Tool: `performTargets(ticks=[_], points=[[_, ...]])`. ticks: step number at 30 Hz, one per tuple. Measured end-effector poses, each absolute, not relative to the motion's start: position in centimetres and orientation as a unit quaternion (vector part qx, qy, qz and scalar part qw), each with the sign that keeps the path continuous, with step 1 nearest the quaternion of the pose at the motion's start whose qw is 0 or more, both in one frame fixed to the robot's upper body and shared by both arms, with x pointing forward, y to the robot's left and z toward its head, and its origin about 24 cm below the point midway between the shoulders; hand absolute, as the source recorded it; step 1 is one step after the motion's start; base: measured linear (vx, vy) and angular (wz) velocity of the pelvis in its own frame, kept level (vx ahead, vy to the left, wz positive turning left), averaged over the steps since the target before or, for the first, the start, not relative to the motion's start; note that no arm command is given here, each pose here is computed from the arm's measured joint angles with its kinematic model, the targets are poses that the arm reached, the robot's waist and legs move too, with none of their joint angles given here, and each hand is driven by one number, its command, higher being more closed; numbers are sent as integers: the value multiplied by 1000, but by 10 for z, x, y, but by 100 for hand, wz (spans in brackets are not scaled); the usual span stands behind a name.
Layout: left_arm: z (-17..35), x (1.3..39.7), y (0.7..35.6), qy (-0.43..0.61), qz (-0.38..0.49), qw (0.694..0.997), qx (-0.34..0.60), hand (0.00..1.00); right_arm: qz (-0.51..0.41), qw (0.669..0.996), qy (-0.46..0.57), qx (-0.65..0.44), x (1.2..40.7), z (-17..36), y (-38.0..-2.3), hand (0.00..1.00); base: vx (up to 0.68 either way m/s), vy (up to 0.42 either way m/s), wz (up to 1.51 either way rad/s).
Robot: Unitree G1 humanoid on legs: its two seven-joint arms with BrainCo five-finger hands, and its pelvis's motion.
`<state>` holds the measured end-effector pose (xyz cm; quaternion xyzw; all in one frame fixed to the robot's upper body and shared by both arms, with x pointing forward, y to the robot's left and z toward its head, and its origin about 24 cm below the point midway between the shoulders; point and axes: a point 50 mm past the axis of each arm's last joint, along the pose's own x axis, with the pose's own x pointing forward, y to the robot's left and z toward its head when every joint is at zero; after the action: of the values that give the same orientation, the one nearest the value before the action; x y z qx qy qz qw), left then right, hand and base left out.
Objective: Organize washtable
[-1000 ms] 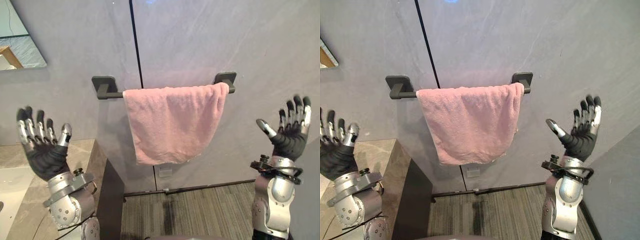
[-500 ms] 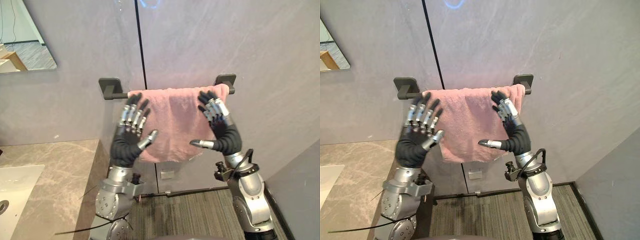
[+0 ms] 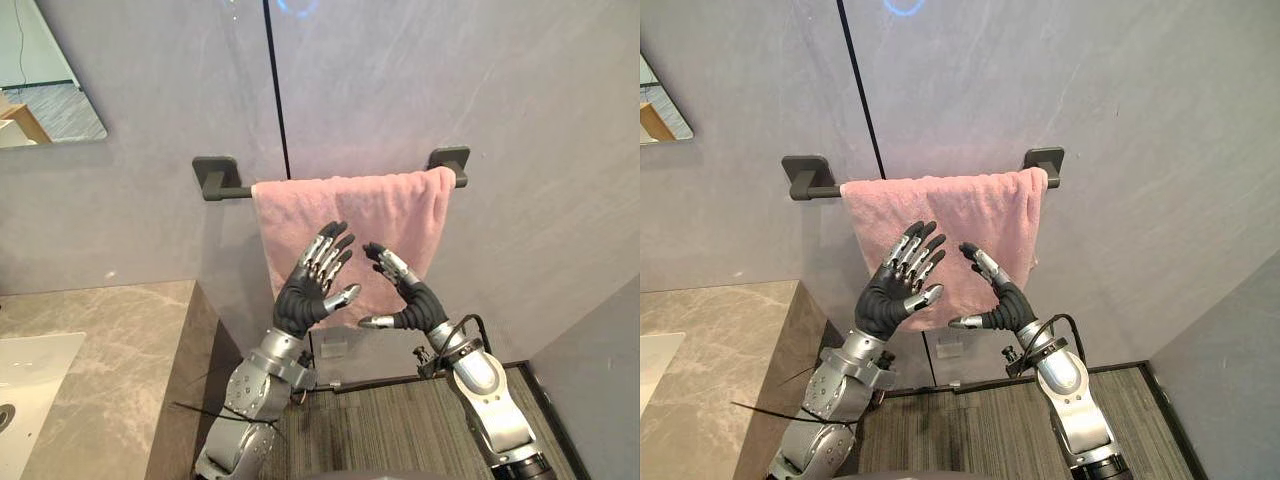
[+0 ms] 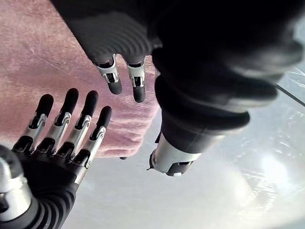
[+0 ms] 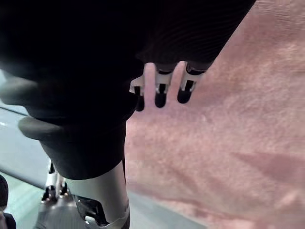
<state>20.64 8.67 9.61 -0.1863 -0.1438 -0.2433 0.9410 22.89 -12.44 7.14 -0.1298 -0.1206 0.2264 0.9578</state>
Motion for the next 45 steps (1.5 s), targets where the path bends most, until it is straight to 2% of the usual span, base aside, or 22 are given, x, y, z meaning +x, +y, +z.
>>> performTargets(ticks=[8,17,23,32,45], points=[[69,231,83,-87,-220,965,-113,0,223,952,-84,-195,255,55,-120,0,0,-5,1],[53,244,89,-51,-169,981,-80,0,186,958,-66,-209,273,51,-123,0,18,-9,4],[55,256,106,-55,-100,991,-70,0,122,974,-63,-181,281,51,-129,0,-41,-14,-1],[57,263,141,-63,-7,995,-74,0,4,990,-72,-122,287,62,-166,0,-31,-15,-2],[71,249,173,-106,83,984,-118,0,-93,991,-91,-42,272,69,-192,0,-8,-2,0]])
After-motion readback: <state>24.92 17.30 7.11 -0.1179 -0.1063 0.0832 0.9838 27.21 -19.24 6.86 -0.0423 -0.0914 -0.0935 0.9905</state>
